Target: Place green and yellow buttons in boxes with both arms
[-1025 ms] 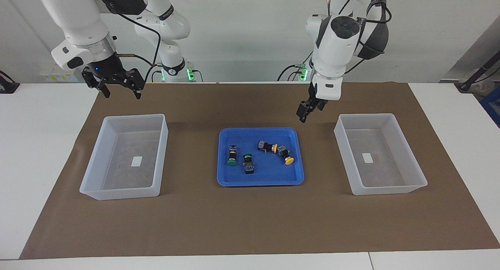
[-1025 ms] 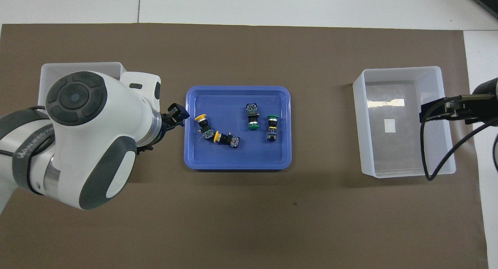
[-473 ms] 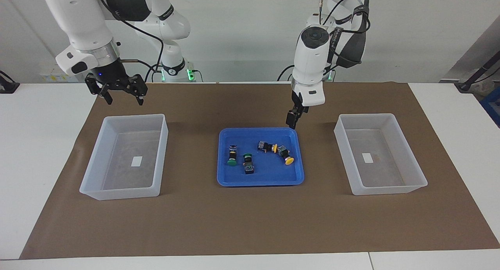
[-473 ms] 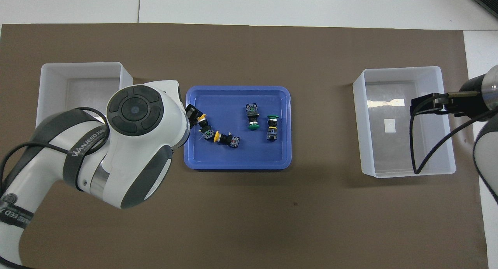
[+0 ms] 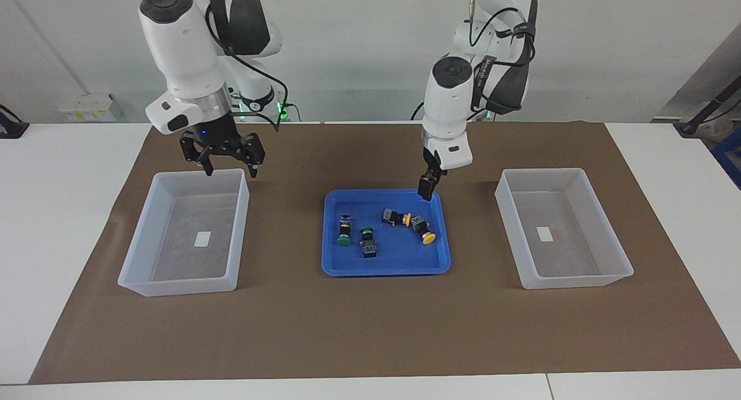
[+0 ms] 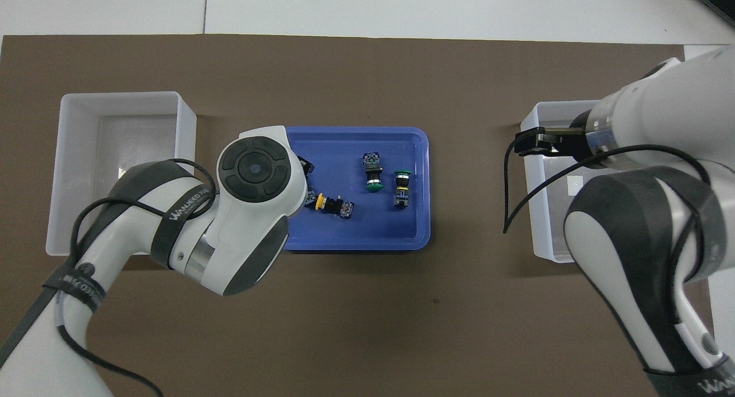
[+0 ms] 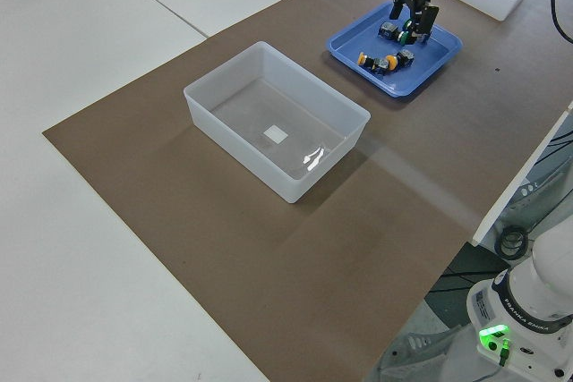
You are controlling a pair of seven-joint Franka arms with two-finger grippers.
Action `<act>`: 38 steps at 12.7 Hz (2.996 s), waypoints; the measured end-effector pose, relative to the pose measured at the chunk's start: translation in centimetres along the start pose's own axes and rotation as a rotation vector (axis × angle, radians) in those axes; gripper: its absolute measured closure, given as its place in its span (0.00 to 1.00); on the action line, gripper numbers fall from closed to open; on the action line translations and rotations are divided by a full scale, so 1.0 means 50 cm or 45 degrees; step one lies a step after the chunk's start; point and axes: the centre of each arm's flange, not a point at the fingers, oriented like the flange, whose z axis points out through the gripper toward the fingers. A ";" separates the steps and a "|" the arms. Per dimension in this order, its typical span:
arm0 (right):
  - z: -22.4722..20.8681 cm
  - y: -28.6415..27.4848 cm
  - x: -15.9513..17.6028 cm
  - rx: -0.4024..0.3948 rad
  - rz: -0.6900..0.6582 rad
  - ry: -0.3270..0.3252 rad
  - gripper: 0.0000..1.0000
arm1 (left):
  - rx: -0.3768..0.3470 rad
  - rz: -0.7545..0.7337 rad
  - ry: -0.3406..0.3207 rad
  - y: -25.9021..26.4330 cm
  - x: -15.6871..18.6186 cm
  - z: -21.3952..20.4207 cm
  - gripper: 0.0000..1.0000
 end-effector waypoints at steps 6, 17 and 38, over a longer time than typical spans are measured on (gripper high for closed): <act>0.145 -0.218 -0.028 0.042 0.014 0.010 0.00 | 0.010 -0.076 0.037 0.063 -0.063 0.124 0.00; 0.410 -0.313 -0.157 0.084 -0.066 0.025 0.00 | -0.090 -0.131 0.024 0.101 -0.072 0.162 0.00; 0.211 -0.184 -0.106 0.083 0.097 0.083 0.68 | -0.106 -0.137 0.013 0.091 -0.086 0.219 0.58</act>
